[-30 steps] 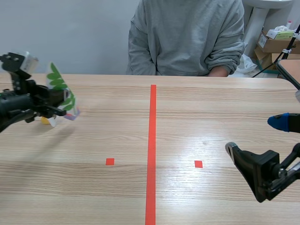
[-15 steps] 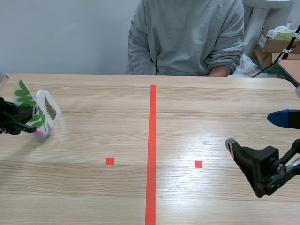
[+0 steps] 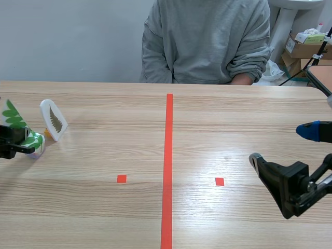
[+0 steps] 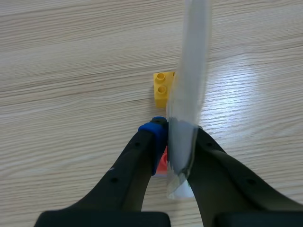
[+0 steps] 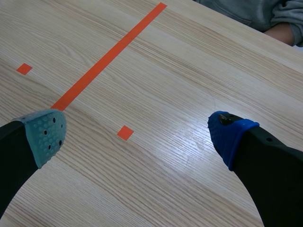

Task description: Do the leaf sorting experiment

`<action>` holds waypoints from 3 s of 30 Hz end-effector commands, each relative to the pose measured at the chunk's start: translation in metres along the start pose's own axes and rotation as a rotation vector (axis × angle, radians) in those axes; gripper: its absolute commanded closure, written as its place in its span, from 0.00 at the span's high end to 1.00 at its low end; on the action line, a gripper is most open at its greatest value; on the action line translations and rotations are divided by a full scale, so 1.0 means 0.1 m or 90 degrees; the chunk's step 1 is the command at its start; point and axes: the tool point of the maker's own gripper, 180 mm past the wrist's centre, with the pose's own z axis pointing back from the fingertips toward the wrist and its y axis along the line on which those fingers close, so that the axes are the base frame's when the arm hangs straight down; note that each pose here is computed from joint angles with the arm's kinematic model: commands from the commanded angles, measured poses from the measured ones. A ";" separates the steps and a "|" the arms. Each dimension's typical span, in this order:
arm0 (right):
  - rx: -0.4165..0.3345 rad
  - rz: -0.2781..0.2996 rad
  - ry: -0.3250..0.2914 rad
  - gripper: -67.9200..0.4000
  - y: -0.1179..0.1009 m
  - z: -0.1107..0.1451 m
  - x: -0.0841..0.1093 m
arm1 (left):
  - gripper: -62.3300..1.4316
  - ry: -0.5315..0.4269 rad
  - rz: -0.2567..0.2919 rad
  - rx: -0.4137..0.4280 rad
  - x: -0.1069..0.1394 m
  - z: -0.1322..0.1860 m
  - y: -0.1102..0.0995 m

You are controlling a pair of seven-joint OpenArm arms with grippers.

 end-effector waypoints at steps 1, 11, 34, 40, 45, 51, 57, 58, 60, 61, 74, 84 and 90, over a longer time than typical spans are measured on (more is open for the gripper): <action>-0.007 0.004 -0.016 0.91 -0.05 0.00 0.07 | 0.29 -0.031 -0.002 0.003 0.18 -0.02 0.03; -0.007 0.004 -0.016 0.91 -0.05 0.00 0.07 | 0.69 -0.029 0.001 0.002 0.17 -0.02 0.02; -0.007 0.004 -0.016 0.91 -0.05 0.00 0.07 | 0.94 -0.110 -0.038 -0.094 0.64 0.86 -0.16; -0.007 0.004 -0.016 0.91 -0.05 0.00 0.07 | 0.94 -0.111 -0.040 -0.233 0.62 1.29 -0.75; -0.007 0.004 -0.016 0.91 -0.05 0.00 0.07 | 0.94 -0.118 -0.029 -0.297 0.67 1.51 -1.16; -0.007 0.004 -0.016 0.91 -0.05 0.00 0.07 | 0.94 -0.133 -0.032 -0.321 0.79 1.69 -1.48; -0.007 0.004 -0.016 0.91 -0.05 0.00 0.07 | 0.94 -0.139 -0.047 -0.335 0.84 1.78 -1.67; -0.007 0.004 -0.016 0.91 -0.05 0.00 0.07 | 0.94 -0.134 -0.047 -0.341 0.82 1.78 -1.71; -0.007 0.004 -0.016 0.91 -0.05 0.00 0.07 | 0.94 -0.124 -0.043 -0.358 0.78 1.78 -1.80; -0.007 0.004 -0.016 0.91 -0.05 0.00 0.07 | 0.94 -0.121 -0.040 -0.367 0.77 1.78 -1.85; -0.007 0.004 -0.016 0.91 -0.05 0.00 0.07 | 0.94 -0.111 -0.014 -0.401 0.72 1.79 -2.08; -0.008 0.004 -0.001 0.91 -0.05 0.00 0.03 | 0.94 -0.118 -0.001 -0.404 0.75 1.79 -2.08; -0.008 0.004 0.001 0.91 -0.05 0.00 0.02 | 0.94 -0.119 -0.002 -0.404 0.75 1.79 -2.08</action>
